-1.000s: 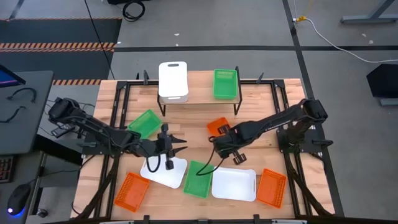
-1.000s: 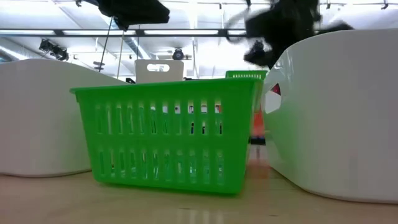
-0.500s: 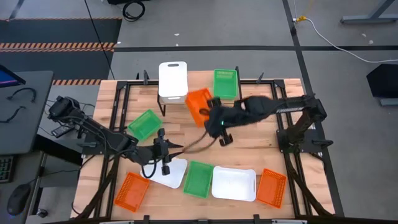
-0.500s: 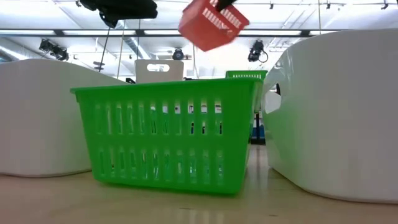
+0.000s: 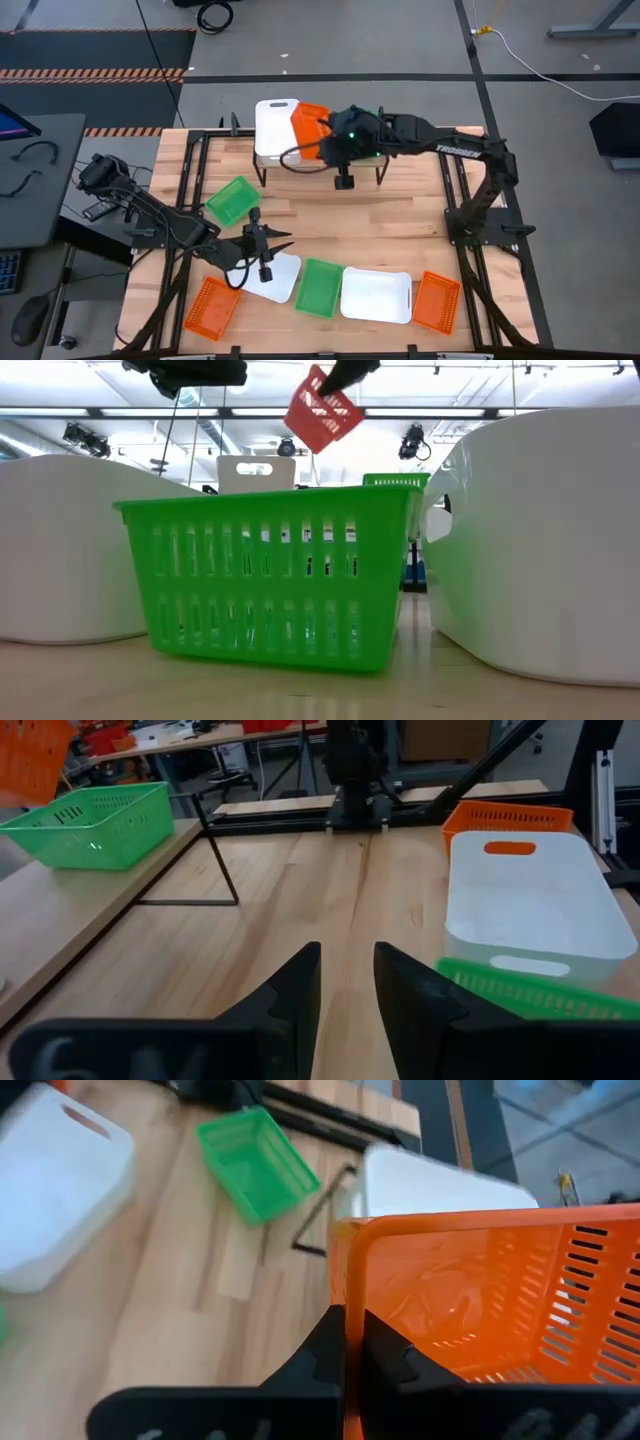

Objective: Stack baskets on shelf by color
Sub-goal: Put the top orange bin on the shelf

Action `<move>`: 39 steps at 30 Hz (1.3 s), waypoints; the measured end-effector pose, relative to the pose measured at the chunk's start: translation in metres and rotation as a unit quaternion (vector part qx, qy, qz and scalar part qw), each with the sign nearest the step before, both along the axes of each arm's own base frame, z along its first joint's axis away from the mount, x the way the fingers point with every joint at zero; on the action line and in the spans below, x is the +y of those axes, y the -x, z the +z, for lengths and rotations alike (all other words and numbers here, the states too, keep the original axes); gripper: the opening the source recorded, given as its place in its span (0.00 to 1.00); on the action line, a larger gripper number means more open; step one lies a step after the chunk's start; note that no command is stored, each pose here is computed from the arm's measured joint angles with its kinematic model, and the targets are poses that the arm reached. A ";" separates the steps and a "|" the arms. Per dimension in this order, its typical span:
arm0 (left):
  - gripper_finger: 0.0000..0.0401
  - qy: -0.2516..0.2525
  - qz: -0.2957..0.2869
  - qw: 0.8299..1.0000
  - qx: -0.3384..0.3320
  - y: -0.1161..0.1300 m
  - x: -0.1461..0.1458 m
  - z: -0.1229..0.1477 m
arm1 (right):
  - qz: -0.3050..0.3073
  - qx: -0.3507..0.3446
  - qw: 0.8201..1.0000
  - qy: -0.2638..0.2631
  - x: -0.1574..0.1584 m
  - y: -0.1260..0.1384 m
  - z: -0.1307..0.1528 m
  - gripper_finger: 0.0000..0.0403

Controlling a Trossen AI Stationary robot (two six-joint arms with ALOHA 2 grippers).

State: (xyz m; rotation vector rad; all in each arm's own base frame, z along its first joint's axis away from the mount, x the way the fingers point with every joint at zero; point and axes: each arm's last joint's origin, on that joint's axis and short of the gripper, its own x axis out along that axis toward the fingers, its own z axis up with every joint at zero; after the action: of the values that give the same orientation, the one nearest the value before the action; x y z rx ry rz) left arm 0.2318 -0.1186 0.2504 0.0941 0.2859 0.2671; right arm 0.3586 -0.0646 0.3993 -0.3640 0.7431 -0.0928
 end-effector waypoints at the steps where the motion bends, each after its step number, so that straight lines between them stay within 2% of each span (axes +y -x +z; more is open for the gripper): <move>1: 0.26 0.000 0.001 1.000 0.000 0.000 0.000 0.000 | -0.003 0.001 1.000 -0.002 -0.004 -0.001 -0.002 0.02; 6: 0.25 -0.001 0.002 1.000 0.000 0.000 0.000 0.000 | -0.005 0.024 0.999 -0.029 -0.023 -0.013 -0.021 0.02; 12: 0.25 0.007 0.004 1.000 -0.001 0.000 0.000 0.000 | -0.031 0.054 0.998 -0.031 -0.040 -0.020 -0.039 0.02; 19: 0.25 0.006 0.004 1.000 0.001 0.000 0.000 -0.001 | -0.065 0.050 0.995 -0.051 -0.053 -0.014 -0.037 0.02; 23: 0.25 0.008 0.004 1.000 0.001 0.000 0.000 -0.001 | -0.082 0.080 0.992 -0.062 -0.059 -0.007 -0.042 0.02; 39: 0.23 0.014 0.007 1.000 0.003 0.001 0.000 -0.002 | -0.081 0.081 0.992 -0.061 -0.062 -0.004 -0.041 0.02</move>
State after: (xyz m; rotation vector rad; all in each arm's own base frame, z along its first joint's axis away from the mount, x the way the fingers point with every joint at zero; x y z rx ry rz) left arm 0.2310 -0.1184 0.2485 0.0652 0.2973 0.2769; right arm 0.3629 -0.1265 0.3586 -0.1955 0.9345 -0.1721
